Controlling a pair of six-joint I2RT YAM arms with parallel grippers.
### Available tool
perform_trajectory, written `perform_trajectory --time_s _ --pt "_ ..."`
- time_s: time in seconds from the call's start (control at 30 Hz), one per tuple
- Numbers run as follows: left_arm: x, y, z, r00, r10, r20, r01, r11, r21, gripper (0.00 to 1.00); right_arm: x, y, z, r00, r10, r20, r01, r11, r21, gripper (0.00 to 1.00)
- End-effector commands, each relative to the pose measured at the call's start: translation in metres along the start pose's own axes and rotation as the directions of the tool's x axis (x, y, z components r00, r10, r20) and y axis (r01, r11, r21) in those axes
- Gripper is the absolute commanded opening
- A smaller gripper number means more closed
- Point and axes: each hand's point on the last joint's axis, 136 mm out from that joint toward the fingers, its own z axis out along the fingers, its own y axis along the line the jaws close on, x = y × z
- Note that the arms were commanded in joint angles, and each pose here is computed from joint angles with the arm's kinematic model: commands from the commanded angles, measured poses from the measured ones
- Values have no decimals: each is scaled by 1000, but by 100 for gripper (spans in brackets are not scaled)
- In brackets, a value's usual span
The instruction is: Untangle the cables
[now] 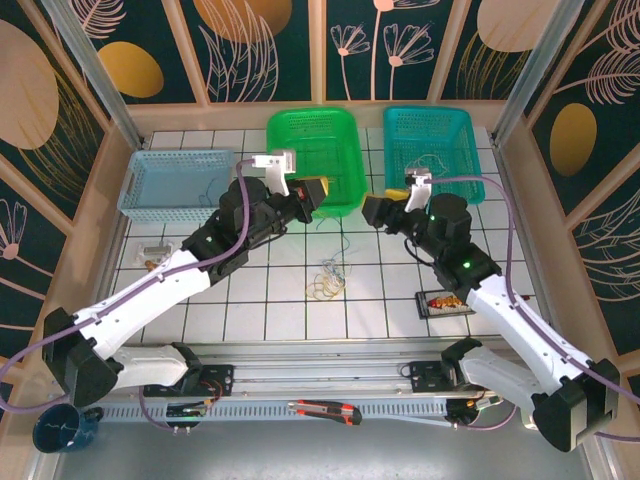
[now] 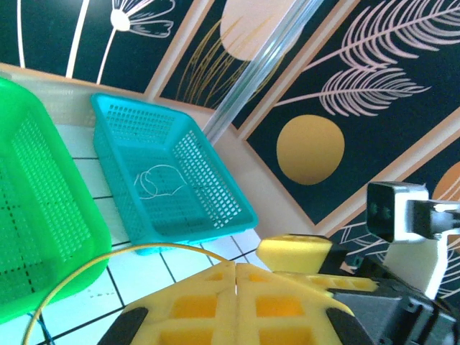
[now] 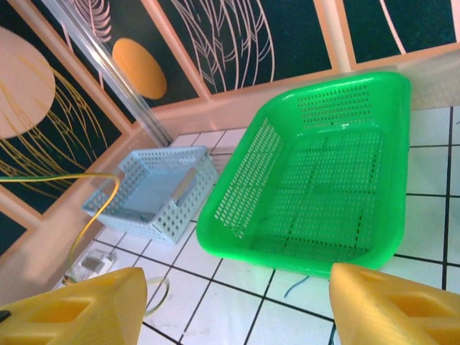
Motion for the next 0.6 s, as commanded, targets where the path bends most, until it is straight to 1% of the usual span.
perform_trajectory --time_s 0.0,0.13,0.3,0.57 --pt "0 5 3 1000 -2 2 1 1000 15 0 12 2 -3 999 -14 -31 13 999 -32 68" --pt "3 18 8 1000 -7 -6 7 1000 -5 0 30 -3 -1 998 22 -62 -24 999 -38 68" --pt "1 35 16 1000 1 -7 -2 999 -38 0 45 -9 -3 996 55 -74 -58 998 -32 68" --pt "-16 66 40 999 50 -1 -50 995 -92 0 59 -23 -5 991 104 -78 -103 994 23 68"
